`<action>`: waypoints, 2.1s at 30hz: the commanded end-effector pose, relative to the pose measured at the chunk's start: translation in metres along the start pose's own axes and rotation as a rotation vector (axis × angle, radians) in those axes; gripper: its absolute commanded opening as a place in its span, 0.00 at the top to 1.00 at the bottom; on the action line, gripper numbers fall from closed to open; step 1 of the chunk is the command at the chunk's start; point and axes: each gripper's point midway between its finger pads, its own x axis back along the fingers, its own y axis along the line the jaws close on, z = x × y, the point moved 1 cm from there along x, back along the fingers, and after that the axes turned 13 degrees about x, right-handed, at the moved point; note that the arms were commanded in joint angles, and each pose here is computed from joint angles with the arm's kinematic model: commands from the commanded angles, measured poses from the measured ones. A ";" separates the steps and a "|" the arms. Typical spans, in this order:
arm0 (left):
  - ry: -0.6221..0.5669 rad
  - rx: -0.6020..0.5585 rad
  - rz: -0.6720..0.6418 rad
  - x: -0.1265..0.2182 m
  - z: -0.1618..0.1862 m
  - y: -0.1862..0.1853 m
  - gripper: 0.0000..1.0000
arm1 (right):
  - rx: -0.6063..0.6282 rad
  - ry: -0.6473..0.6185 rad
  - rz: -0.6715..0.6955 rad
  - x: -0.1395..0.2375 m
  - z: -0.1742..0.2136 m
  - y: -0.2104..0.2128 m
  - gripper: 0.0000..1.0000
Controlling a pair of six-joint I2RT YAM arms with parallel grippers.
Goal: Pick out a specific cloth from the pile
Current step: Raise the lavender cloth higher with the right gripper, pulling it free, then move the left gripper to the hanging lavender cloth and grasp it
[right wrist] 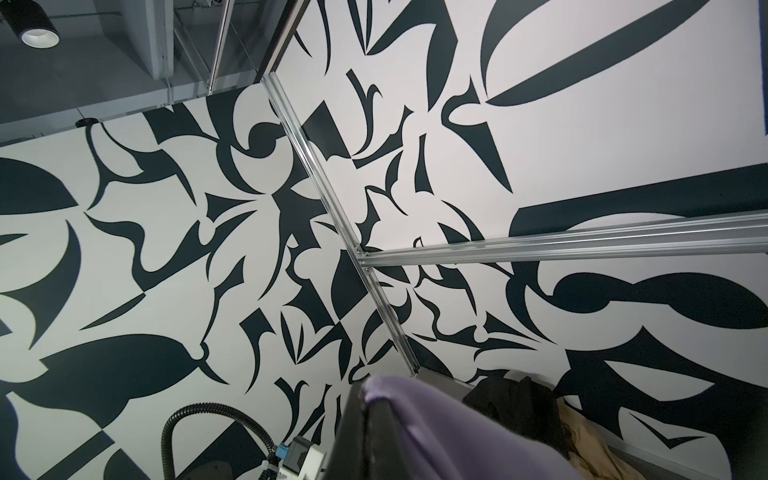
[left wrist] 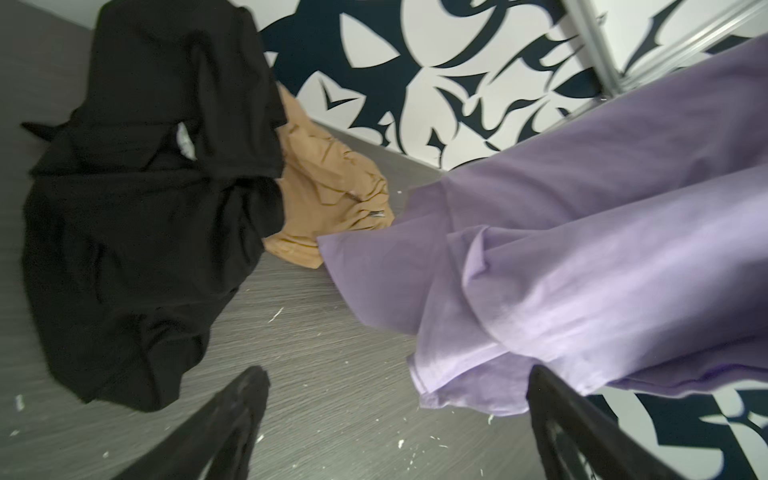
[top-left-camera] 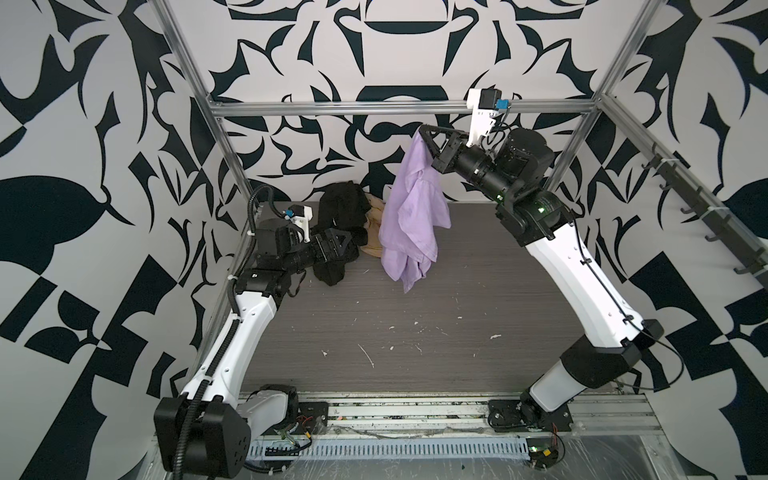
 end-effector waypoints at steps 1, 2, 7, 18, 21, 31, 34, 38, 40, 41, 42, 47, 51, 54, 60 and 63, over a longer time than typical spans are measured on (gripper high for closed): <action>0.026 -0.056 0.087 0.012 0.007 -0.023 0.00 | 0.027 -0.122 -0.095 0.030 -0.045 0.032 1.00; 0.028 -0.067 0.107 0.015 0.008 -0.029 0.00 | 0.023 -0.117 -0.102 0.033 -0.045 0.034 1.00; 0.039 -0.151 0.227 0.028 0.018 -0.064 0.00 | -0.008 -0.103 -0.148 0.047 -0.044 0.045 1.00; 0.006 -0.355 0.395 0.039 0.046 -0.137 0.01 | -0.061 -0.075 -0.190 0.060 -0.033 0.054 1.00; -0.016 -0.375 0.408 0.039 0.049 -0.152 0.01 | -0.065 -0.074 -0.196 0.062 -0.031 0.056 1.00; -0.121 -0.430 0.447 0.029 0.049 -0.188 0.01 | -0.074 -0.068 -0.203 0.059 -0.026 0.060 1.00; -0.107 -0.434 0.452 0.020 0.052 -0.197 0.00 | -0.076 -0.066 -0.206 0.058 -0.025 0.061 1.00; -0.146 -0.430 0.376 0.006 0.043 -0.194 0.00 | -0.077 -0.067 -0.209 0.058 -0.025 0.063 1.00; -0.170 -0.417 0.309 -0.002 0.034 -0.187 0.00 | -0.078 -0.066 -0.211 0.058 -0.025 0.064 1.00; -0.175 -0.412 0.284 -0.005 0.031 -0.185 0.00 | -0.078 -0.065 -0.214 0.058 -0.024 0.065 1.00; -0.176 -0.411 0.283 -0.007 0.030 -0.186 0.00 | -0.078 -0.062 -0.214 0.057 -0.023 0.065 1.00; -0.188 -0.409 0.322 -0.017 0.027 -0.199 0.00 | -0.080 -0.058 -0.214 0.056 -0.022 0.066 1.00; -0.182 -0.414 0.373 -0.023 0.030 -0.210 0.02 | -0.078 -0.060 -0.205 0.054 -0.021 0.065 1.00; -0.170 -0.413 0.408 -0.028 0.033 -0.215 0.11 | -0.080 -0.055 -0.202 0.051 -0.018 0.064 1.00; -0.156 -0.412 0.448 -0.027 0.037 -0.220 0.54 | -0.070 -0.045 -0.177 0.049 -0.013 0.059 1.00; -0.173 -0.416 0.448 -0.021 0.036 -0.218 0.70 | -0.055 -0.040 -0.143 0.050 -0.012 0.054 1.00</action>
